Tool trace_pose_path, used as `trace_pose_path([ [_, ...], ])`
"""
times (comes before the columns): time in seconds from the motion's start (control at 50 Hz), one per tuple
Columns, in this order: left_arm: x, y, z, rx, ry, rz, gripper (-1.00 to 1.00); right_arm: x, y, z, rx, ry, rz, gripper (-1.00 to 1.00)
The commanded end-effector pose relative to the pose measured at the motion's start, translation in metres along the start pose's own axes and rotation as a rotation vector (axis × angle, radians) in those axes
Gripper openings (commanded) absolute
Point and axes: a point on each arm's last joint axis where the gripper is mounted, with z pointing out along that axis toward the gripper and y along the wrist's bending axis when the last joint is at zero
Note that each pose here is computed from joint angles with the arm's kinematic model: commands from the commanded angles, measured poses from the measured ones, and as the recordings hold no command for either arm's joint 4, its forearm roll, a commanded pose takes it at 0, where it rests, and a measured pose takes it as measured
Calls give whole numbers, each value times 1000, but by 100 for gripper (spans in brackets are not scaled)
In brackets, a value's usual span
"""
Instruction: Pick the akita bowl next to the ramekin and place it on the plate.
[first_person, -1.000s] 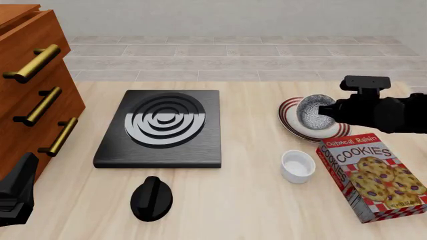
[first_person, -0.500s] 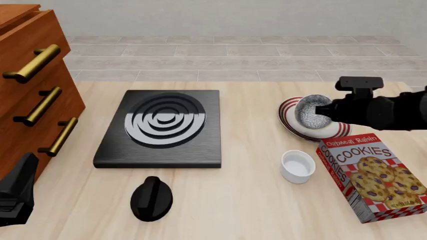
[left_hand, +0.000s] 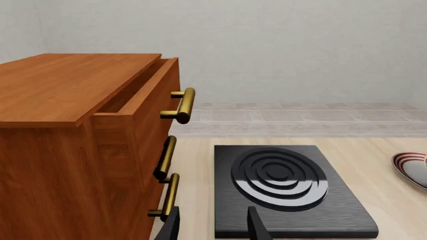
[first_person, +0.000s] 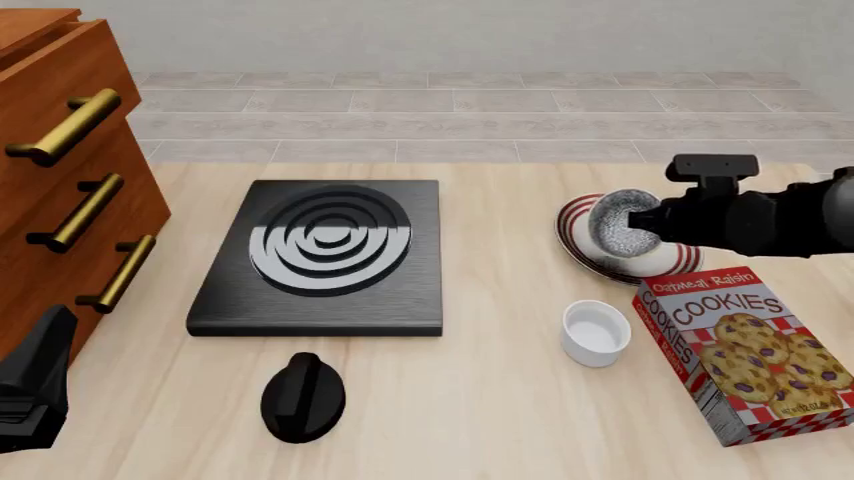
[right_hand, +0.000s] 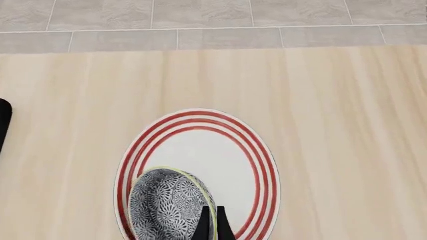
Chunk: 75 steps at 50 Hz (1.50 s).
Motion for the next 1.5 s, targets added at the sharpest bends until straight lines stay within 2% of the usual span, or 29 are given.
trace_pose_path([
  [0.02,0,0,0,0,0,0,100,-2,-4,7,10,-6,16,-100],
  [0.94,0,0,0,-4,0,0,100,9,-4,29,10,10,18,-100],
  [1.18,0,0,0,0,0,0,100,3,-16,31,34,-6,11,-100],
  [1.2,0,0,0,0,0,0,100,3,-17,31,35,-7,11,100],
  [1.5,0,0,0,0,0,0,100,-2,-16,28,35,-20,3,100],
])
